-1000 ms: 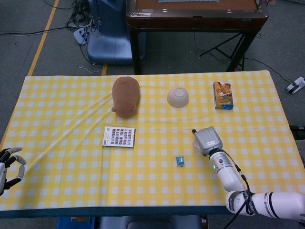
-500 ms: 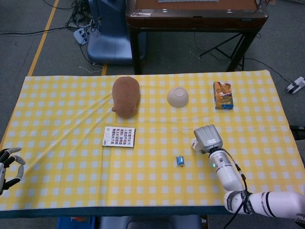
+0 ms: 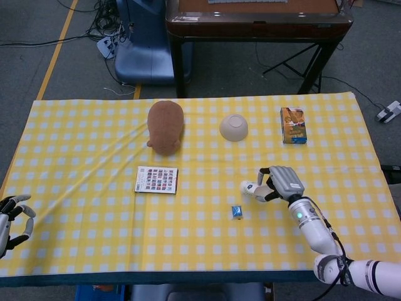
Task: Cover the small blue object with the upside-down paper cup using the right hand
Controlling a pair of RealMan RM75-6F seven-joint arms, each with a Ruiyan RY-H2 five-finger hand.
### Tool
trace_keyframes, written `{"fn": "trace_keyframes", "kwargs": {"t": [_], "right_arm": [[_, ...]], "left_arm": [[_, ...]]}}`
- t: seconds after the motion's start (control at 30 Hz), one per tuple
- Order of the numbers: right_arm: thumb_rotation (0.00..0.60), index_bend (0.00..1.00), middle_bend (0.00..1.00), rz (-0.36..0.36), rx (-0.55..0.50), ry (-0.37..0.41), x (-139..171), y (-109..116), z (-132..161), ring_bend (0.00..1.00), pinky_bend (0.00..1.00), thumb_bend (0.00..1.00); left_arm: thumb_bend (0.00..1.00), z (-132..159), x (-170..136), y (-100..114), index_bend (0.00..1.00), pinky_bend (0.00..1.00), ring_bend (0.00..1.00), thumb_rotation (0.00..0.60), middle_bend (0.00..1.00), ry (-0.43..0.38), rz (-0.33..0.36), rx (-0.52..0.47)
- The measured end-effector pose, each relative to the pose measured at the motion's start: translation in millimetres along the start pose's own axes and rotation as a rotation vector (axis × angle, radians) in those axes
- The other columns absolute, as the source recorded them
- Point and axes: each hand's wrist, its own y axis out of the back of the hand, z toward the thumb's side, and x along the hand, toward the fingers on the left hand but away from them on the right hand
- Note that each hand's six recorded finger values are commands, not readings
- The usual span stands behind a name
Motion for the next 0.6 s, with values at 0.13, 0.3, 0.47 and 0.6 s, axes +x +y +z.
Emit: {"fn": "trace_keyframes", "kwargs": {"t": [0.13, 0.3, 0.47, 0.6], "right_arm": [[0.6, 0.48, 1.0, -0.004, -0.229, 0.021, 1, -1, -14, 1.0, 1.0, 0.0], [0.6, 0.09, 1.0, 0.024, -0.413, 0.03, 2, -5, -32, 1.0, 1.0, 0.0], [0.6, 0.0, 1.0, 0.036, -0.4, 0.033, 5, -2, -49, 1.0, 1.0, 0.0], [0.6, 0.0, 1.0, 0.015, -0.368, 0.044, 9, 6, -48, 1.0, 1.0, 0.0]], "left_arm": [[0.49, 0, 0, 0, 0.64, 0.47, 0.2, 0.6, 0.27, 0.0, -0.002, 0.002], [0.49, 0, 0, 0, 0.64, 0.47, 0.2, 0.6, 0.27, 0.001, -0.003, 0.002], [0.49, 0, 0, 0, 0.64, 0.47, 0.2, 0.6, 0.27, 0.002, -0.003, 0.001], [0.49, 0, 0, -1, 0.64, 0.47, 0.2, 0.6, 0.27, 0.001, -0.005, 0.0]]}}
